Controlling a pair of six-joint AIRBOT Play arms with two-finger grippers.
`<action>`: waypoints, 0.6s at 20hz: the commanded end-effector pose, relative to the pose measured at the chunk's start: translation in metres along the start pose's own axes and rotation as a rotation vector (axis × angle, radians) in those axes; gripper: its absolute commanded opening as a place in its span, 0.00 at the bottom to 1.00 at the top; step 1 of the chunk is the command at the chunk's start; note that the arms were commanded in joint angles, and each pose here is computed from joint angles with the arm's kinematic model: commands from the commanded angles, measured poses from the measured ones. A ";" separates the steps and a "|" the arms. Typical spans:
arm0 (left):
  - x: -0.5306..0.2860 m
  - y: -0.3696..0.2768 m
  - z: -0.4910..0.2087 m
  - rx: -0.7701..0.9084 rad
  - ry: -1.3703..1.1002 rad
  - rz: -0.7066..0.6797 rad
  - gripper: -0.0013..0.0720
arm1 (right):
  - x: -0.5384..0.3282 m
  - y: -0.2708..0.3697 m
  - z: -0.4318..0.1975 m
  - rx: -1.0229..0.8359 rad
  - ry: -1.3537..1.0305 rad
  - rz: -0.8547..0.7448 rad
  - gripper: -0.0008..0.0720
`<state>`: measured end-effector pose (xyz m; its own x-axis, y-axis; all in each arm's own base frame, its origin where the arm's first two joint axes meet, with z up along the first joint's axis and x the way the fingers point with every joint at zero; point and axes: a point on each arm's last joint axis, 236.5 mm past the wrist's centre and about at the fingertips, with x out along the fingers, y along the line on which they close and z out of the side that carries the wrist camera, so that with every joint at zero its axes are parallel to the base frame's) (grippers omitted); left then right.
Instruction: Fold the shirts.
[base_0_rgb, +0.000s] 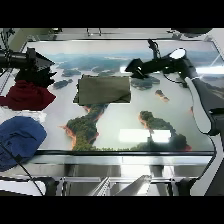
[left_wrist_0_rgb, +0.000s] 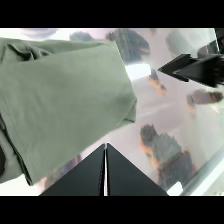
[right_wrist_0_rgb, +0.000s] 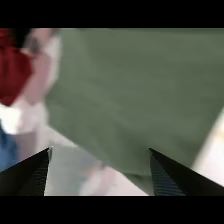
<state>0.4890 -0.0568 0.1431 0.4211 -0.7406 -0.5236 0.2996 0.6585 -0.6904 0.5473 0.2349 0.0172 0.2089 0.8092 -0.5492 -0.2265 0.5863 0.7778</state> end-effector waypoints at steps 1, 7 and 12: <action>-0.001 -0.001 -0.003 -0.018 0.011 -0.005 0.04 | -0.021 -0.086 -0.020 0.136 0.072 -0.253 0.98; 0.002 -0.004 -0.003 -0.014 0.015 -0.008 0.04 | 0.042 -0.094 -0.036 0.246 0.096 -0.140 0.98; 0.011 -0.012 -0.006 0.001 0.032 -0.019 0.04 | 0.084 -0.081 -0.047 0.241 0.107 -0.117 0.98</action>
<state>0.4855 -0.0670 0.1427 0.3971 -0.7526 -0.5253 0.2984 0.6472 -0.7015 0.5403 0.2388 -0.0924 0.1191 0.7445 -0.6569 0.0236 0.6593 0.7515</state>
